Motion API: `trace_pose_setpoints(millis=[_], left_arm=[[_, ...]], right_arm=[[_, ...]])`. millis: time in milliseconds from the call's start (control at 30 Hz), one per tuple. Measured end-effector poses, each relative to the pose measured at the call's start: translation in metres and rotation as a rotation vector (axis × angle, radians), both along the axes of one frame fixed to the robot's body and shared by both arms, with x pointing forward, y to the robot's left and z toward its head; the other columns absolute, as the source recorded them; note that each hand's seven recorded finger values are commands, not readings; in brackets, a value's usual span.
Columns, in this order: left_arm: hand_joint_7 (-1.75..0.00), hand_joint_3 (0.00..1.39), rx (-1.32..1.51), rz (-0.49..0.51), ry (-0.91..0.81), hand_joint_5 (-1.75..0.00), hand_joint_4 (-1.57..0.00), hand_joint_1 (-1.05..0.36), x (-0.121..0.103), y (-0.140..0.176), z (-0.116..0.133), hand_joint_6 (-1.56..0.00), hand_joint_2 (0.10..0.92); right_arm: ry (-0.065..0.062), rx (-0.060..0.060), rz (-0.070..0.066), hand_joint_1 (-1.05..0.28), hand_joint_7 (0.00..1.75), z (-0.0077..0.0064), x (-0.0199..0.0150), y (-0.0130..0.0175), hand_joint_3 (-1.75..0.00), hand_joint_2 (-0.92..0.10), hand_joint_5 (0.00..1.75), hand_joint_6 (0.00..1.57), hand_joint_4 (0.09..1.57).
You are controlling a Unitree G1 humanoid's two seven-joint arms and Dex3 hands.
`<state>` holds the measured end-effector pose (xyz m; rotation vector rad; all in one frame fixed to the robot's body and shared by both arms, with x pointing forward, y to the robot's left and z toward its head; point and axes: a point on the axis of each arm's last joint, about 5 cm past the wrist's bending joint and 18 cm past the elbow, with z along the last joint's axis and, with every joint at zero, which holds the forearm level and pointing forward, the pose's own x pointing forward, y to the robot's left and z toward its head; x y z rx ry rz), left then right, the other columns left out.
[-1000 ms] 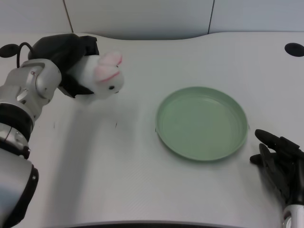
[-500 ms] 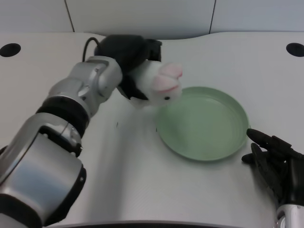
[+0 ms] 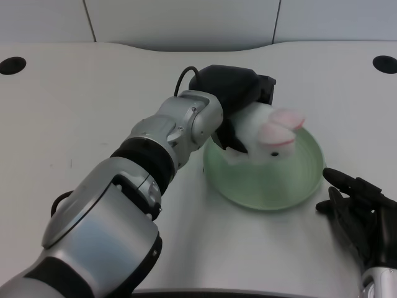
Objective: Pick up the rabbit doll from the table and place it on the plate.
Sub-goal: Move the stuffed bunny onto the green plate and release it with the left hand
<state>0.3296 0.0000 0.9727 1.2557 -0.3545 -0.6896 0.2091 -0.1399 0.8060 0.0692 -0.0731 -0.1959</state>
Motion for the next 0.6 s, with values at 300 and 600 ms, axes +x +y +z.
trace_pose_setpoints(millis=[300,600], left_arm=[[-1.3,0.1,0.031,-0.029,-0.01,-1.66,-0.67,-0.48,-0.0016,-0.0014,-0.0021,-0.58,0.778],[-0.01,0.0,0.127,-0.043,-0.002,-0.41,-0.24,-0.82,-0.0001,0.0039,-0.0047,-0.42,0.855]], right_arm=[[0.0,-0.001,0.01,-0.35,0.02,0.0,0.0001,0.0005,-0.28,-0.92,1.08,0.99,0.74],[-0.005,0.0,0.007,-0.34,0.03,0.0004,0.0002,0.0011,-0.29,-0.92,1.1,1.0,0.75]])
